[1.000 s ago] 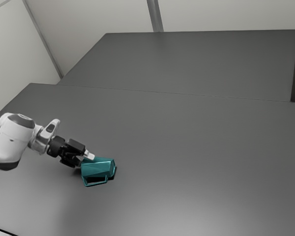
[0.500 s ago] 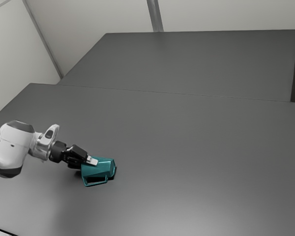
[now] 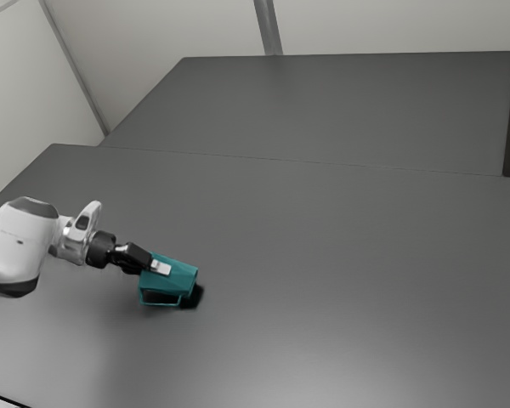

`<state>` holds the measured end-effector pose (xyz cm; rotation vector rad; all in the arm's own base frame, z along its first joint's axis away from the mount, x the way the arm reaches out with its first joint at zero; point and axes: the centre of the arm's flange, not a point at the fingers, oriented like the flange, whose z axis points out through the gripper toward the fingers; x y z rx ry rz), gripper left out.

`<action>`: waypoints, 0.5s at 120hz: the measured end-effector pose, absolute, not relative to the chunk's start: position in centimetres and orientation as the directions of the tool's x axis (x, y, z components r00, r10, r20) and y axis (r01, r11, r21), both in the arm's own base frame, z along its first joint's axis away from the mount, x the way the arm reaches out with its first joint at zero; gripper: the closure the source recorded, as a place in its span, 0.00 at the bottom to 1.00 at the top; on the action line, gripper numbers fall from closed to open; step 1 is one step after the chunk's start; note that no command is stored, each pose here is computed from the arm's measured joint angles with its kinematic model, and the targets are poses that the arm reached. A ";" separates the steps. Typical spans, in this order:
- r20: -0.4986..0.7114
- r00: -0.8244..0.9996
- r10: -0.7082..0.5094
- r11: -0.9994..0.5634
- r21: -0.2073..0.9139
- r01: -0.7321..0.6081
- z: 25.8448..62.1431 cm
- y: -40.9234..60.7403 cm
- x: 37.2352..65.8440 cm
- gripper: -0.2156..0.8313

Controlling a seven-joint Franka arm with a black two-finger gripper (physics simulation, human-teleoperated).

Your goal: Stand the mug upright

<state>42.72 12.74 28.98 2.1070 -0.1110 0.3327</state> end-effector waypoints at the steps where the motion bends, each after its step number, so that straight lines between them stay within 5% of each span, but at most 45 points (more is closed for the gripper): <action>1: 0.285 0.957 0.049 -0.535 0.817 -0.216 29.2 12.7 42.8 0.94; 30: 0.365 0.908 -0.203 -0.681 0.614 -0.399 34.8 9.5 46.1 0.95; 60: 0.228 0.825 -0.518 -0.771 0.295 -0.565 38.0 3.5 49.0 0.95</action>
